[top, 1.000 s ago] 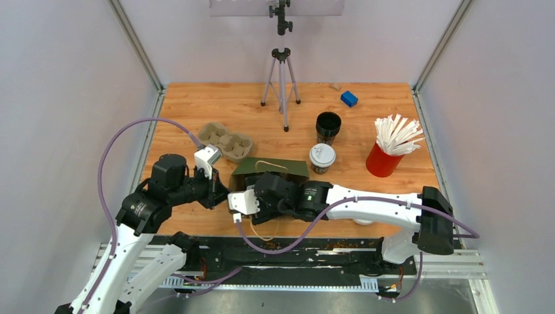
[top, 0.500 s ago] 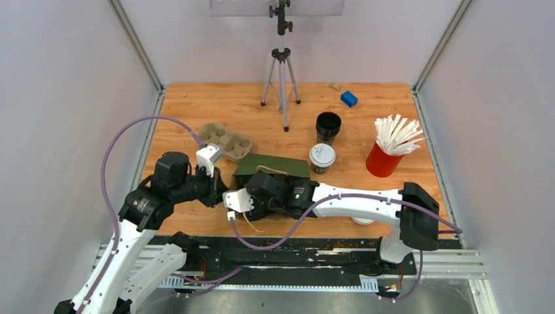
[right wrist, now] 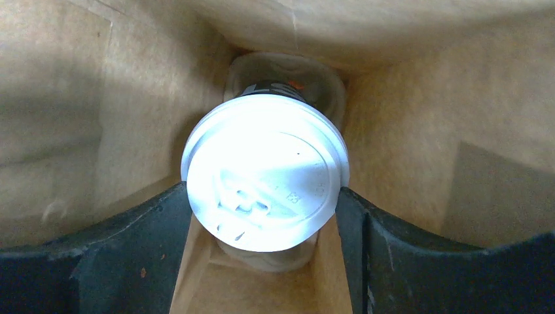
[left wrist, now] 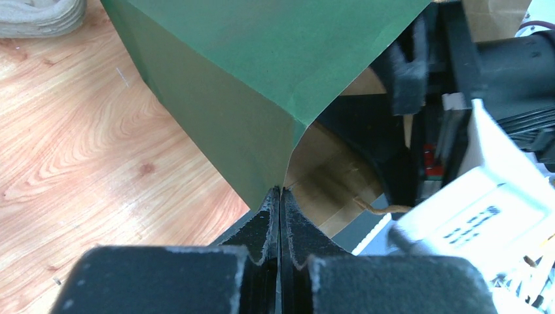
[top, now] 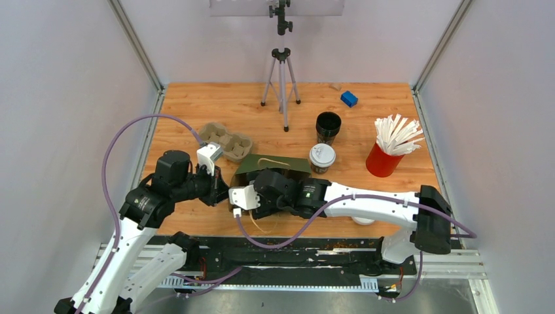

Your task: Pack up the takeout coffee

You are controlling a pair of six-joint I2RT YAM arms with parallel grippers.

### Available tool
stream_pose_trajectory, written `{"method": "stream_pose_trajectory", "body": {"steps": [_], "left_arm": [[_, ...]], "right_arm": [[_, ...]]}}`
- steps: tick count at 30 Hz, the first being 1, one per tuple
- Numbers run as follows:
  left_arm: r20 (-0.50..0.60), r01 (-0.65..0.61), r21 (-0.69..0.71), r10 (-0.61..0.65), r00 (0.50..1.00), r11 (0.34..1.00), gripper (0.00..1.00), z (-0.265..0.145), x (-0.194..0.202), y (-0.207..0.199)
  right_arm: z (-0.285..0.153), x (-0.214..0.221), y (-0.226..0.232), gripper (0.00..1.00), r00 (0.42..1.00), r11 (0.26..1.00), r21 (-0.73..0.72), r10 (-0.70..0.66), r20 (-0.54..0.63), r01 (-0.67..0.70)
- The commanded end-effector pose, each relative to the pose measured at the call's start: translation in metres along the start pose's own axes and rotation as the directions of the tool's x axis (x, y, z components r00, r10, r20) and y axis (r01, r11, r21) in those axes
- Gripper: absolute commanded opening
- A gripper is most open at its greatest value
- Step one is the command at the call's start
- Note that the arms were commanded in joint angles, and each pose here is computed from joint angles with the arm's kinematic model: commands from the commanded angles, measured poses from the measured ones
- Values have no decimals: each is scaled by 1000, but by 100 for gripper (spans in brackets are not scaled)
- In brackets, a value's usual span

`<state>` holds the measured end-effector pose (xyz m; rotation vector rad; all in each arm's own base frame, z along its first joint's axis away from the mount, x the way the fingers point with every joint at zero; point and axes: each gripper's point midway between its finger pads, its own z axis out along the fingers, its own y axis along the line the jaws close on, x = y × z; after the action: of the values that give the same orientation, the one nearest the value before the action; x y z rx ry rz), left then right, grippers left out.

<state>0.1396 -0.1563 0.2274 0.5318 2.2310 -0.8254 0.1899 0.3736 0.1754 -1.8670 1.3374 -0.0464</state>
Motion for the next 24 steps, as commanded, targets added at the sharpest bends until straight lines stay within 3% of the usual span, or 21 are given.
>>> {"method": "stream_pose_trajectory", "body": {"steps": [1,7,14,24], "left_arm": [[53,-14,19,13,999,1000,0,-7,-15,-8],[54,-14,34,12,998,999,0,-6,-15,-11],[61,-16,42,13,998,999,0,-5,-17,-12],[60,-7,45,4,998,999,0,-3,-18,-12]], "right_arm": [[-21,5,-9,74,999,999,30,38,0,-38],[-13,-4,-4,74,999,999,1,40,37,-40],[11,5,-9,74,998,999,24,41,-38,-40],[3,-20,-26,73,994,995,63,72,81,-77]]}}
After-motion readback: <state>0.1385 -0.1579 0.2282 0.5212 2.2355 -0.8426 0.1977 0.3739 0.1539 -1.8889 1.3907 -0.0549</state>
